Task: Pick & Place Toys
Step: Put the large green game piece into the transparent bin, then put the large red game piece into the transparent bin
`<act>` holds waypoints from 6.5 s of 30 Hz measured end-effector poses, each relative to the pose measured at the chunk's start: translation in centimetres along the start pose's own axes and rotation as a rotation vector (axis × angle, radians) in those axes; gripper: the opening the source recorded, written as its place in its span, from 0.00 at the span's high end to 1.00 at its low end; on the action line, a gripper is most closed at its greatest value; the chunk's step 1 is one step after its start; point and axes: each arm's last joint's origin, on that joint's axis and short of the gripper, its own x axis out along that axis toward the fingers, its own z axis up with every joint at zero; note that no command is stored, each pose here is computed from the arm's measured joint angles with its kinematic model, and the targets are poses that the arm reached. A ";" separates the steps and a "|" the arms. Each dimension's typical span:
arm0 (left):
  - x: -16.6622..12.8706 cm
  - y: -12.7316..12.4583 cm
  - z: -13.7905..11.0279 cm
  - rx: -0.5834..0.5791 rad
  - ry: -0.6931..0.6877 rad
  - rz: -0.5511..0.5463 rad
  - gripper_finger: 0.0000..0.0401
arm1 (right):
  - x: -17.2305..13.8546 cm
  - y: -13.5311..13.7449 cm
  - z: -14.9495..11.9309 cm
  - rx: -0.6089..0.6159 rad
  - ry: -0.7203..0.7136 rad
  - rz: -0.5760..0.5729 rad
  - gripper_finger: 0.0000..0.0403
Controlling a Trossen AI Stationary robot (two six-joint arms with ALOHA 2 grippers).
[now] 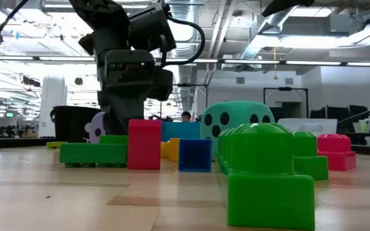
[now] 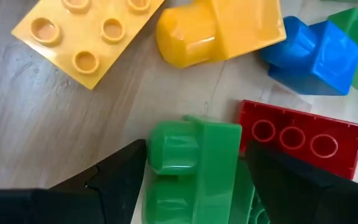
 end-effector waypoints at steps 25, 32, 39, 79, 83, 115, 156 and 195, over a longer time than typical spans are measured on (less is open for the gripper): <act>-0.5 0.0 -0.1 0.046 0.023 -0.041 0.58 | 0.0 0.0 0.0 -0.001 0.001 -0.001 0.24; -4.9 -0.3 1.2 0.042 -0.127 -0.119 0.59 | 0.0 0.0 -0.1 -0.005 0.004 -0.006 0.24; -11.6 0.5 2.6 0.011 -0.408 -0.120 0.59 | 0.0 0.0 0.0 -0.004 0.002 -0.005 0.24; -20.3 1.2 7.0 -0.150 -1.133 -0.458 0.80 | 0.4 -0.4 1.0 -0.254 -0.125 -0.143 0.24; -19.8 1.0 6.8 -0.156 -1.088 -0.443 0.70 | 0.4 -0.3 1.2 -0.237 -0.134 -0.131 0.24; -18.5 2.1 6.3 0.024 -0.991 -0.217 0.49 | 6.4 3.9 -1.9 0.113 0.026 -0.130 0.24; -18.2 1.0 6.0 -0.008 -0.946 -0.299 0.50 | 2.9 3.6 -8.2 -0.955 0.478 0.435 0.24; -17.3 -1.7 4.9 0.047 -0.895 -0.364 0.49 | 15.0 7.1 -16.9 -0.999 0.840 0.454 0.34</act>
